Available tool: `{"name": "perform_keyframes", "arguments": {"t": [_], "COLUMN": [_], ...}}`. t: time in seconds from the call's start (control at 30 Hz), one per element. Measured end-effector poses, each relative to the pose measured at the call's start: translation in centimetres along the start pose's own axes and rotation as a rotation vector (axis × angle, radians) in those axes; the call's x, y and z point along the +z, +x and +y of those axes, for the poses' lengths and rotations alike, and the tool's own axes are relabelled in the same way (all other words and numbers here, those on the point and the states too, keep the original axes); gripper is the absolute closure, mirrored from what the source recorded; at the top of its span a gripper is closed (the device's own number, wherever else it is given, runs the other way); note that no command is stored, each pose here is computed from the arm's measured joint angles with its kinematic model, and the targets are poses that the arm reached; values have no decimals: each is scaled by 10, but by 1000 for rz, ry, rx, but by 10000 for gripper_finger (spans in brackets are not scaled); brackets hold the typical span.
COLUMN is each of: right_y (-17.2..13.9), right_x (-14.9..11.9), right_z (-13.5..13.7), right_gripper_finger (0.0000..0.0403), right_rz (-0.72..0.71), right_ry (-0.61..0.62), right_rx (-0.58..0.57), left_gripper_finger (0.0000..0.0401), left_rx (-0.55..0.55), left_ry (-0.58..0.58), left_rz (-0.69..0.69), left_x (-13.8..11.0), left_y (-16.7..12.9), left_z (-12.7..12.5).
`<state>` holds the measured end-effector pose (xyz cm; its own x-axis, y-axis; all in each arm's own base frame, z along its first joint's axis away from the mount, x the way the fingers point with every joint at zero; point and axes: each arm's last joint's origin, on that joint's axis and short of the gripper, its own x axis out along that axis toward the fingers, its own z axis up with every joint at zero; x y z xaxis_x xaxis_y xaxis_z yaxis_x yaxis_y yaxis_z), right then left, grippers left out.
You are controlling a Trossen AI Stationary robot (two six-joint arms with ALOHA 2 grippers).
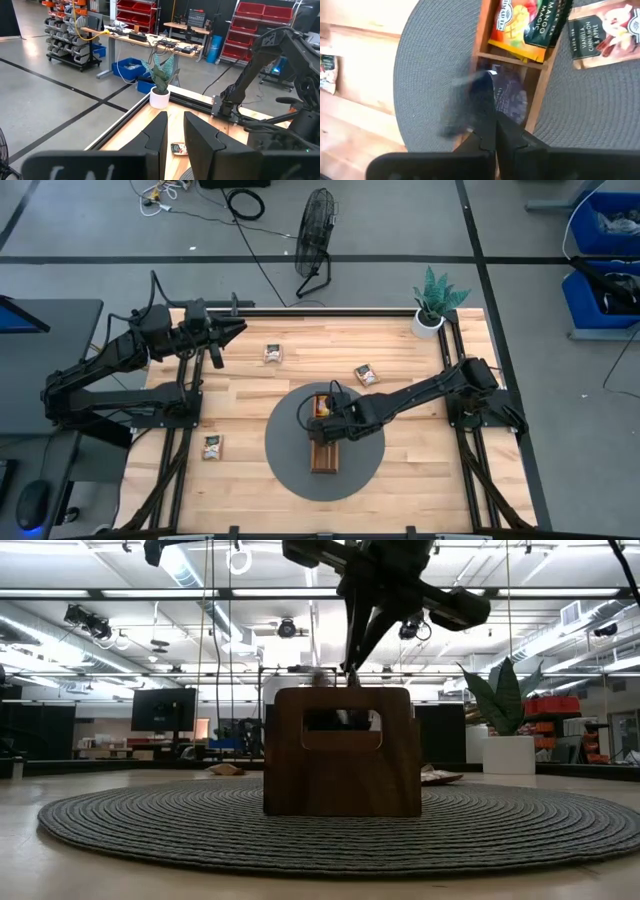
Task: Pick & Place Tea
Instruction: Put the purple tea bag into the middle section of the wooden organizer
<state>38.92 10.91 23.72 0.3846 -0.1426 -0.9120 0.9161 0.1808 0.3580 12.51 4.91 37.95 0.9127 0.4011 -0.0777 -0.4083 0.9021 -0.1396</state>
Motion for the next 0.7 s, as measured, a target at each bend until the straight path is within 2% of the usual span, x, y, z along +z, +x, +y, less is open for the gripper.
{"name": "perform_keyframes", "arguments": {"t": [0.2, 0.43, 0.7], "right_y": [0, -1, 3], "right_x": [0, -1, 0], "right_z": [-1, -11, -2], "right_gripper_finger": [403, 403, 403], "right_rz": [6, 32, 35], "right_ry": [2, -51, -48], "right_rx": [-6, -114, -28], "left_gripper_finger": [337, 337, 337], "left_rx": [0, 1, 1], "left_ry": [-1, 1, 2], "left_rz": [3, 4, 4], "left_x": [0, 0, 0], "left_y": [0, 0, 0], "left_z": [0, 0, 0]}}
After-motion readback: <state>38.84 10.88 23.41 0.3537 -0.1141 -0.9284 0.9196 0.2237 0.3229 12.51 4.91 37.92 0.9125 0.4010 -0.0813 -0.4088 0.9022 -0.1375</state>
